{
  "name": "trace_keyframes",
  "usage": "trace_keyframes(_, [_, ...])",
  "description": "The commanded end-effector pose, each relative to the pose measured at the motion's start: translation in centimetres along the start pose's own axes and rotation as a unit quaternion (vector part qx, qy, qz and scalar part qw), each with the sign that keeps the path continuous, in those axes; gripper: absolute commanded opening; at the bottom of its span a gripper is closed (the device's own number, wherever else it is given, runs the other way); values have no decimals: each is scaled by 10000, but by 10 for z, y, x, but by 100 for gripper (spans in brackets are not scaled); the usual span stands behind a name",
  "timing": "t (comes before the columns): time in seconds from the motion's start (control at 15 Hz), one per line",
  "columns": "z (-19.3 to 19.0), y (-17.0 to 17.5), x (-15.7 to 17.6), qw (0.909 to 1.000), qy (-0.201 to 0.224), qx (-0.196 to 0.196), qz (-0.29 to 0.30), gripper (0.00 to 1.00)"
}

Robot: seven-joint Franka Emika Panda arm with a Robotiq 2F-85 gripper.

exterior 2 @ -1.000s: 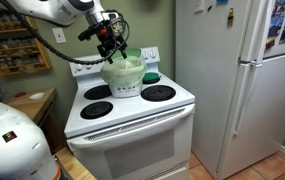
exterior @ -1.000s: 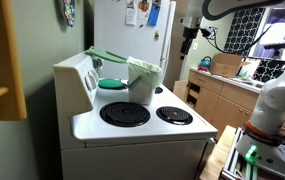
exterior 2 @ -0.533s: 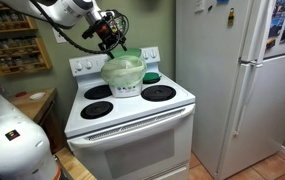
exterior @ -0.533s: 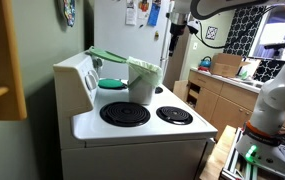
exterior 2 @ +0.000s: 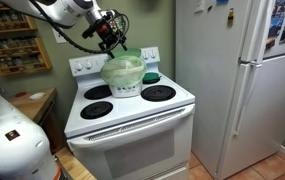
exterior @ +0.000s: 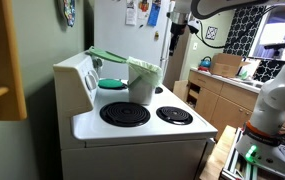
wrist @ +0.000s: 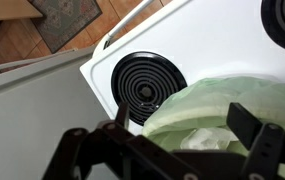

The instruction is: Close the bin

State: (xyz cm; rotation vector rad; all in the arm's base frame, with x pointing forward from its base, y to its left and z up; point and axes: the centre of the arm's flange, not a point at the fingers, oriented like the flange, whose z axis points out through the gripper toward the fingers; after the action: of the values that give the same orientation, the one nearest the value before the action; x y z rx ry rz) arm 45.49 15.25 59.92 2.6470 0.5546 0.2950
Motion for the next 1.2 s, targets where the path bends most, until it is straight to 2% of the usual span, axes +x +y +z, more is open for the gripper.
trace_keyframes(0.0, [-4,-9,6,9998,117,17,-130,100])
trace_keyframes(0.13, [-20,-46,24,9980,337,-101,-528,100])
trace_keyframes(0.33, [-48,-122,46,9878,724,-287,-1348,100])
trace_keyframes(0.47, [-61,-170,58,9759,1062,-529,-1832,100])
trace_keyframes(0.6, [-67,-207,68,9587,1367,-802,-2363,100])
trace_keyframes(0.67, [-68,-184,43,9695,1189,-614,-2052,100])
trace_keyframes(0.8, [-66,-197,47,9675,1219,-592,-2137,100])
trace_keyframes(1.13, [-66,-185,49,9697,1213,-607,-2032,100])
